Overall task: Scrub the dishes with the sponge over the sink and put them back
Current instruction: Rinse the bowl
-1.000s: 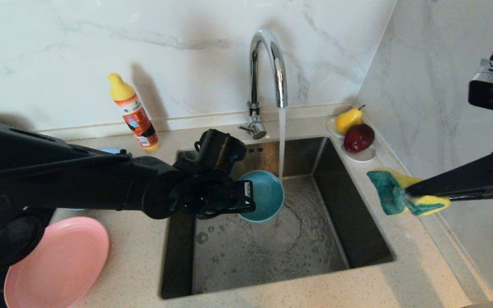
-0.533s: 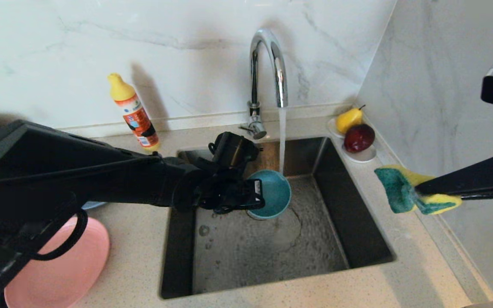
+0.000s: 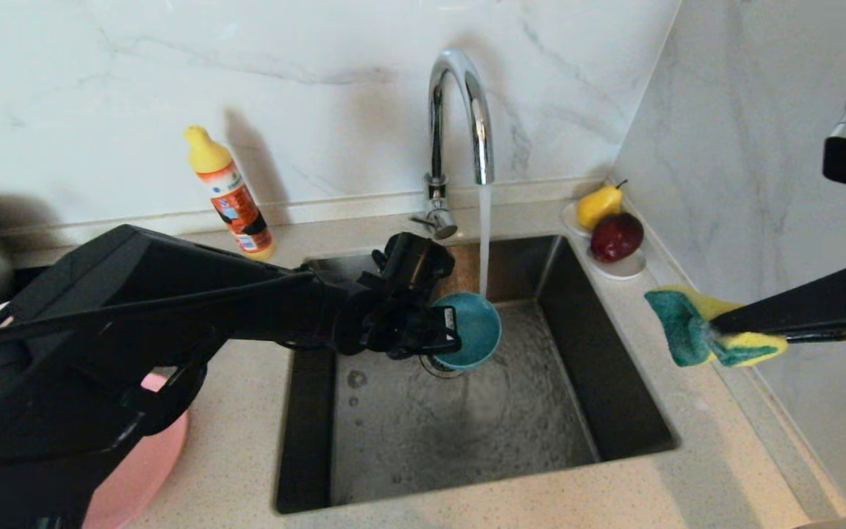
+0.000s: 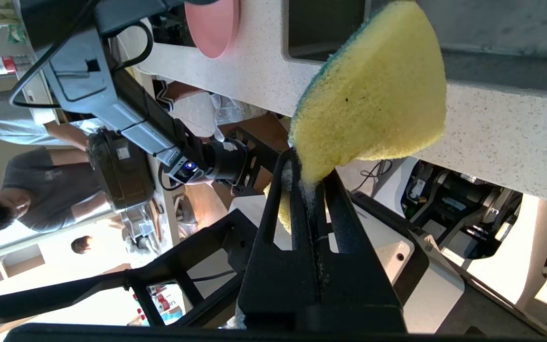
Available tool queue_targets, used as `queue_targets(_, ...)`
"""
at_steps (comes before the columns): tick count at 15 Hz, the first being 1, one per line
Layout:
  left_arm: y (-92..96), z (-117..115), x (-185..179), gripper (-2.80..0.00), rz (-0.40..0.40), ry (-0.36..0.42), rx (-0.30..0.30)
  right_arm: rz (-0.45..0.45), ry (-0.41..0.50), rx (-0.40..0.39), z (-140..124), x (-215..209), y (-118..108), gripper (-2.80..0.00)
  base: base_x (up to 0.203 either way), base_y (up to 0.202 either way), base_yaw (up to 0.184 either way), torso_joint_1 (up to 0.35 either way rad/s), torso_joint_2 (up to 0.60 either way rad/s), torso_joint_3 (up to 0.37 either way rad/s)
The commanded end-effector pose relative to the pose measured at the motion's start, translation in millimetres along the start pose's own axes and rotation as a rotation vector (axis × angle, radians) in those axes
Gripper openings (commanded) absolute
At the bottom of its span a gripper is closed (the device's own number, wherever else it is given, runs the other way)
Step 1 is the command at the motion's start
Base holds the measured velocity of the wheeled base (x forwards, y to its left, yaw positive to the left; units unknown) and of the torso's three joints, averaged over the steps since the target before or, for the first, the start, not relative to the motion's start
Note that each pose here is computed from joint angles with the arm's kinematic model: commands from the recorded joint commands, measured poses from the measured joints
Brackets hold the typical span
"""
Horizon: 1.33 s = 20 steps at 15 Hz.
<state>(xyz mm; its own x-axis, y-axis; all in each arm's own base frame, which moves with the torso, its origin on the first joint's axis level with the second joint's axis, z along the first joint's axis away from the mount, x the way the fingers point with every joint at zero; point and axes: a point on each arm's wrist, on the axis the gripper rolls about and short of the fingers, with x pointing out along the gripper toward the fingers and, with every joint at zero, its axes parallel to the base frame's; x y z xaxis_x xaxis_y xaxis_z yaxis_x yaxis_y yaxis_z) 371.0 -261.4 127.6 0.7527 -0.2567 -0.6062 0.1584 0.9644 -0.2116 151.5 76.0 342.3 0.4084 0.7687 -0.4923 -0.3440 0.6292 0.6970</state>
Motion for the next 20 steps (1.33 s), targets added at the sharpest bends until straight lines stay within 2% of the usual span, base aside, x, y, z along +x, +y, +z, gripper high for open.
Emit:
queue_targets(1, 1.2, 0, 8, -2.80, 0.007, 0.001, -0.008, -0.005, 0.014, 0.016, 0, 3, -3, -2.80, 0.000, 0.000, 0.000, 0.000, 0.00, 0.000)
queue_targets(4, 3.5, 9, 8, -2.80, 0.008, -0.024, -0.022, 0.000, 0.024, 0.021, -3, 3, -4, -2.80, 0.000, 0.000, 0.000, 0.000, 0.00, 0.000)
queue_targets(8, 4.0, 8, 9, -2.80, 0.010, -0.020, -0.028, -0.002, 0.026, 0.023, -3, 3, -4, -2.80, 0.000, 0.000, 0.000, 0.000, 0.00, 0.000)
queue_targets(12, 15.2, 9, -11, -2.80, 0.044, -0.028, -0.060, -0.004, 0.027, 0.019, -3, 4, -5, -2.80, 0.000, 0.000, 0.000, 0.000, 0.00, 0.000)
queue_targets(16, 22.3, 23, -42, -2.80, 0.216, -0.226, -0.068, -0.009, 0.037, 0.010, -3, 6, -7, -2.80, 0.000, 0.000, 0.000, 0.000, 0.00, 0.000)
queue_targets(20, 34.0, 21, -78, -2.80, 0.270, -0.343, -0.070, -0.010, 0.041, -0.004, -6, 5, -8, -2.80, 0.000, 0.000, 0.000, 0.000, 0.00, 0.000)
